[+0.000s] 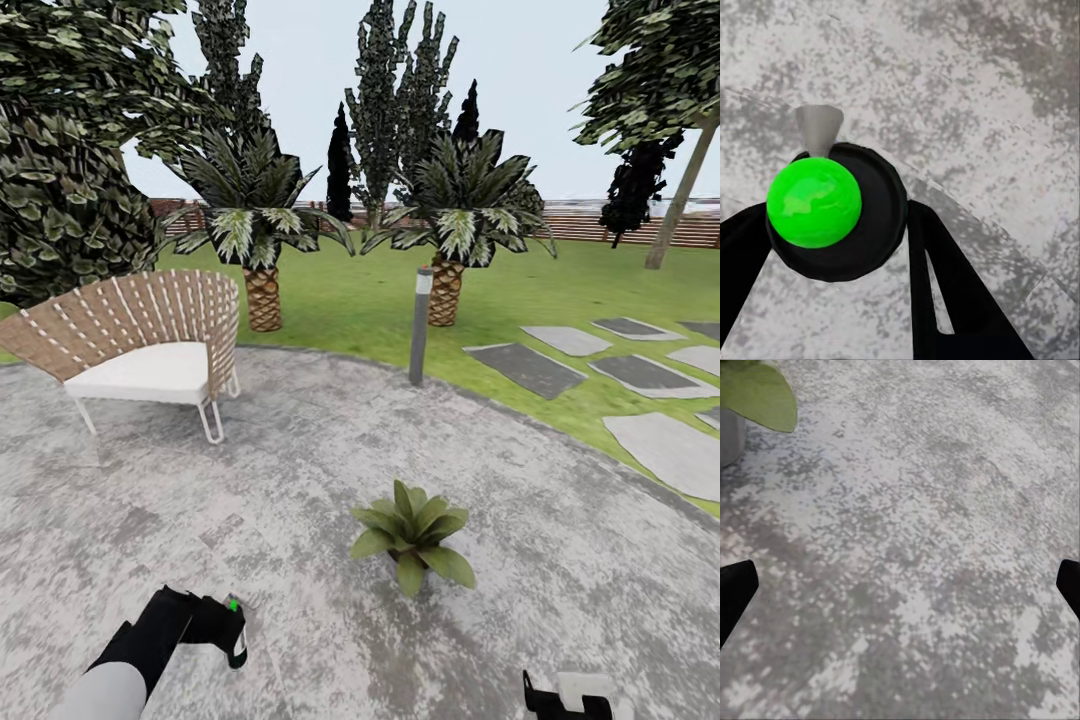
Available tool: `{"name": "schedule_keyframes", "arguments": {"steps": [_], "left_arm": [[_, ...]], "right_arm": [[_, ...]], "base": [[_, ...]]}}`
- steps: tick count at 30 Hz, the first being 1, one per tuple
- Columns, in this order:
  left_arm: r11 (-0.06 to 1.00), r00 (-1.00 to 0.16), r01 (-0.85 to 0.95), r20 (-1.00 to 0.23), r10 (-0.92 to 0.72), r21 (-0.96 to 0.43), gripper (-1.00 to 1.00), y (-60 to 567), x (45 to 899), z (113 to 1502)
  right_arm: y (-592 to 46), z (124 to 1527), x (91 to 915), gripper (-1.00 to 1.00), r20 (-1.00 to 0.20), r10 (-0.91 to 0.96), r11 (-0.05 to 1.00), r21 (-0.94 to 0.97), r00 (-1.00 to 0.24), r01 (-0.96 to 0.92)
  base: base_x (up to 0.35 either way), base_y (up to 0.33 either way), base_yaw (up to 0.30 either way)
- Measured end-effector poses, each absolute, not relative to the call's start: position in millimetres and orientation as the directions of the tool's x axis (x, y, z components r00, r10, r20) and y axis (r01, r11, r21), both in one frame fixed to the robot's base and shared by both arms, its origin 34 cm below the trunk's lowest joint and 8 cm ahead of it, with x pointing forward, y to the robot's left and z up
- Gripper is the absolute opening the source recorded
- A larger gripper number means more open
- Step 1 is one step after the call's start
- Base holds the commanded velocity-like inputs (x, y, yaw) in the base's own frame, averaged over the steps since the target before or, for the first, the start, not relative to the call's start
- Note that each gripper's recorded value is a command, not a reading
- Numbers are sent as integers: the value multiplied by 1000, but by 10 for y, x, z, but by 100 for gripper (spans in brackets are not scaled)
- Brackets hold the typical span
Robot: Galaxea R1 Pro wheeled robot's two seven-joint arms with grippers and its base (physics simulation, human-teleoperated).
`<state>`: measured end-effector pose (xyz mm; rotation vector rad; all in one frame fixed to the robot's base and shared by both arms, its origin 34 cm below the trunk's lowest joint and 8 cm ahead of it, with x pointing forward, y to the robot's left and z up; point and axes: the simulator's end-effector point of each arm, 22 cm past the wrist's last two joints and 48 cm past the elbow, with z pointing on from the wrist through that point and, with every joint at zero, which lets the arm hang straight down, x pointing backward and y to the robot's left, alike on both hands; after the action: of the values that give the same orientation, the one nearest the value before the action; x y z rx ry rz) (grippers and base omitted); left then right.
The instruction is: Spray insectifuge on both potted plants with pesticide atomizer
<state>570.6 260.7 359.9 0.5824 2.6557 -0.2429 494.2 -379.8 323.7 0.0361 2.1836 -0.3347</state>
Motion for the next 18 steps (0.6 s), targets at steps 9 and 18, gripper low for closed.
{"name": "schedule_keyframes", "arguments": {"steps": [9, 18], "left_arm": [[903, -826, 425, -434, 360, -60, -100, 2659, 5748, 3614], [894, -822, 444, -420, 385, -51, -100, 2639, 5715, 3588]], "right_arm": [[-3819, 3244, 4945, 100, -798, -99, 962, -229, -595, 148], [-3812, 3240, 4946, 100, -797, -98, 962, -229, -595, 147]], "base": [[304, 2, -285], [39, 0, -75]]}}
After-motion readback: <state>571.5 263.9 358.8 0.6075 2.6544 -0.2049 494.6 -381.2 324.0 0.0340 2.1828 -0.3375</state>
